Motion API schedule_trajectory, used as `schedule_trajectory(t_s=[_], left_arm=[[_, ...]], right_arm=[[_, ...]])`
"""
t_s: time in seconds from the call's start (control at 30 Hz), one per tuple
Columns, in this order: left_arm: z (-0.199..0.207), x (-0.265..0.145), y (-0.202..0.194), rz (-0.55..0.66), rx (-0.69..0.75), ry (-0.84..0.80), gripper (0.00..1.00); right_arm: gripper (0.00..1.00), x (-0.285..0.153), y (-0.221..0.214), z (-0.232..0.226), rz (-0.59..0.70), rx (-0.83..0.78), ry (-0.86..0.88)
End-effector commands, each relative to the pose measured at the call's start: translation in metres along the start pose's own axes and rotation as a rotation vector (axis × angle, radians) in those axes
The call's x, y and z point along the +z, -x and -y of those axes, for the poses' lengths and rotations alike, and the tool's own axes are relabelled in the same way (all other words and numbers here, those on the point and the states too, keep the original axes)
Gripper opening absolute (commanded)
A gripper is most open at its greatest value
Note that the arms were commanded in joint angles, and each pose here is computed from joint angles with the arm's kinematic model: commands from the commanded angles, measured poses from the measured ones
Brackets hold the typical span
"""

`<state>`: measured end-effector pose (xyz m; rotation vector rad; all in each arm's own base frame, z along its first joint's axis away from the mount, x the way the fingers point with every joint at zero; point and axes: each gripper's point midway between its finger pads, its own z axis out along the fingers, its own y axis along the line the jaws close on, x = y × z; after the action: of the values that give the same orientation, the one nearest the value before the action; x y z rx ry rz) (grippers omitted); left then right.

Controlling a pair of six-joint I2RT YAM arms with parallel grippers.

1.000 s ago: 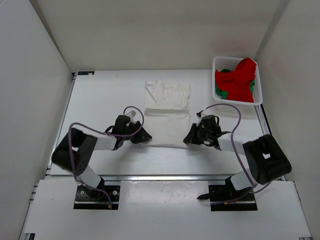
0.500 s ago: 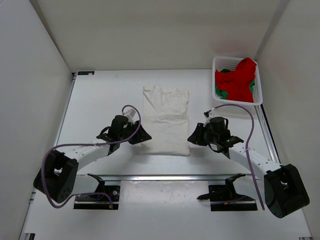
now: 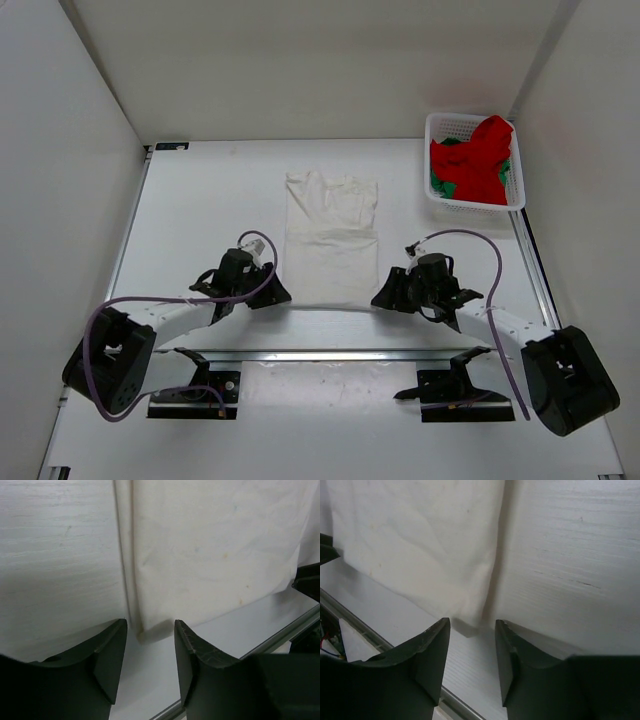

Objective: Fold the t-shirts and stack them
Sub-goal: Grab one side of the 2/3 rectangular tshirt with both arms, then fold the long partially folded tshirt into a neat square

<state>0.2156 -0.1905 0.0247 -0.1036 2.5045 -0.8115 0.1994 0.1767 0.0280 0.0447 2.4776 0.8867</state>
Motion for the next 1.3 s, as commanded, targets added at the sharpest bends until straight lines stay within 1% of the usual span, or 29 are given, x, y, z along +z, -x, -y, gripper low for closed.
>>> schedule_trajectory(t_s=[0.0, 0.07, 0.1, 0.2, 0.23, 0.27, 0.3, 0.33, 0.4, 0.5, 0.53, 0.6, 0.63, 0.7, 0.77, 0.8, 0.83, 0.87, 0.9, 0.93, 0.97, 1.03, 1.07, 1.1, 1.13, 1.17, 1.2, 1.23, 1.27], left_arm=[[-0.015, 0.004, -0.027, -0.082, 0.000, 0.052, 0.53], [-0.014, 0.003, -0.024, -0.072, 0.001, 0.045, 0.45], [-0.016, 0.002, -0.025, -0.077, -0.005, 0.048, 0.44], [-0.014, 0.001, -0.021, -0.062, 0.000, 0.044, 0.38], [-0.012, 0.000, -0.020, -0.061, -0.003, 0.039, 0.36], [-0.011, 0.000, -0.022, -0.067, -0.003, 0.031, 0.32], [-0.010, 0.000, -0.022, -0.067, 0.001, 0.025, 0.25], [-0.008, -0.001, -0.023, -0.070, -0.004, 0.019, 0.23], [-0.003, -0.004, -0.027, -0.082, -0.001, -0.004, 0.08], [-0.001, -0.013, -0.038, -0.091, 0.030, -0.006, 0.01], [-0.003, -0.019, -0.044, -0.100, 0.038, -0.004, 0.00], [-0.013, -0.029, -0.048, -0.091, 0.078, 0.048, 0.00], [-0.013, -0.038, -0.047, -0.084, 0.127, 0.062, 0.00], [-0.012, -0.053, -0.042, -0.082, 0.142, 0.082, 0.00], [0.008, -0.070, -0.032, -0.053, 0.150, 0.038, 0.00], [0.011, -0.074, -0.026, -0.039, 0.144, 0.035, 0.00], [0.024, -0.080, -0.016, -0.017, 0.141, 0.007, 0.00], [0.034, -0.083, 0.000, 0.018, 0.130, -0.011, 0.00], [0.053, -0.087, 0.016, 0.041, 0.131, -0.070, 0.00], [0.057, -0.088, 0.028, 0.062, 0.120, -0.083, 0.00], [0.072, -0.091, 0.047, 0.093, 0.124, -0.111, 0.00], [0.093, -0.090, 0.080, 0.146, 0.128, -0.139, 0.00], [0.104, -0.088, 0.100, 0.180, 0.137, -0.132, 0.00], [0.112, -0.085, 0.122, 0.216, 0.138, -0.129, 0.00], [0.120, -0.081, 0.143, 0.232, 0.139, -0.134, 0.00], [0.122, -0.079, 0.156, 0.246, 0.126, -0.134, 0.00], [0.115, -0.067, 0.178, 0.257, 0.097, -0.106, 0.00], [0.107, -0.049, 0.186, 0.243, 0.084, -0.072, 0.00], [0.107, -0.049, 0.210, 0.281, 0.068, -0.064, 0.00]], right_arm=[[0.39, 0.005, -0.007, -0.001, -0.029, 0.015, 0.020], [0.36, 0.007, -0.010, -0.005, -0.043, 0.015, 0.035], [0.36, 0.007, -0.008, -0.007, -0.039, 0.023, 0.050], [0.27, 0.010, -0.009, -0.010, -0.051, 0.034, 0.065], [0.23, 0.011, -0.010, -0.012, -0.057, 0.023, 0.073], [0.16, 0.011, -0.007, -0.014, -0.051, 0.020, 0.077], [0.12, 0.012, -0.006, -0.014, -0.047, 0.020, 0.075], [0.06, 0.011, -0.005, -0.017, -0.042, 0.017, 0.086], [0.00, 0.009, -0.007, -0.019, -0.036, 0.011, 0.083], [0.00, 0.003, -0.016, -0.022, -0.033, 0.013, 0.062], [0.00, 0.001, -0.027, -0.021, -0.052, 0.014, 0.047], [0.00, -0.007, -0.045, -0.030, -0.081, -0.013, 0.044], [0.00, -0.012, -0.046, -0.029, -0.072, -0.013, 0.019], [0.00, -0.022, -0.057, -0.036, -0.081, -0.043, -0.001], [0.00, -0.035, -0.061, -0.042, -0.082, -0.066, -0.008], [0.00, -0.039, -0.052, -0.051, -0.058, -0.070, 0.009], [0.00, -0.045, -0.042, -0.059, -0.034, -0.083, 0.026], [0.00, -0.048, -0.033, -0.061, -0.020, -0.087, 0.037], [0.00, -0.051, -0.012, -0.062, 0.026, -0.090, 0.034], [0.00, -0.056, 0.012, -0.068, 0.074, -0.095, 0.054], [0.00, -0.053, 0.015, -0.069, 0.046, -0.104, 0.068], [0.01, -0.065, 0.071, -0.081, 0.152, -0.131, 0.088], [0.00, -0.066, 0.089, -0.088, 0.160, -0.163, 0.093], [0.00, -0.061, 0.106, -0.084, 0.165, -0.156, 0.080], [0.00, -0.060, 0.133, -0.082, 0.191, -0.151, 0.062], [0.00, -0.067, 0.159, -0.094, 0.232, -0.182, 0.087], [0.00, -0.054, 0.168, -0.086, 0.198, -0.162, 0.084], [0.00, -0.058, 0.195, -0.090, 0.243, -0.176, 0.087], [0.00, -0.050, 0.217, -0.089, 0.242, -0.174, 0.083]])
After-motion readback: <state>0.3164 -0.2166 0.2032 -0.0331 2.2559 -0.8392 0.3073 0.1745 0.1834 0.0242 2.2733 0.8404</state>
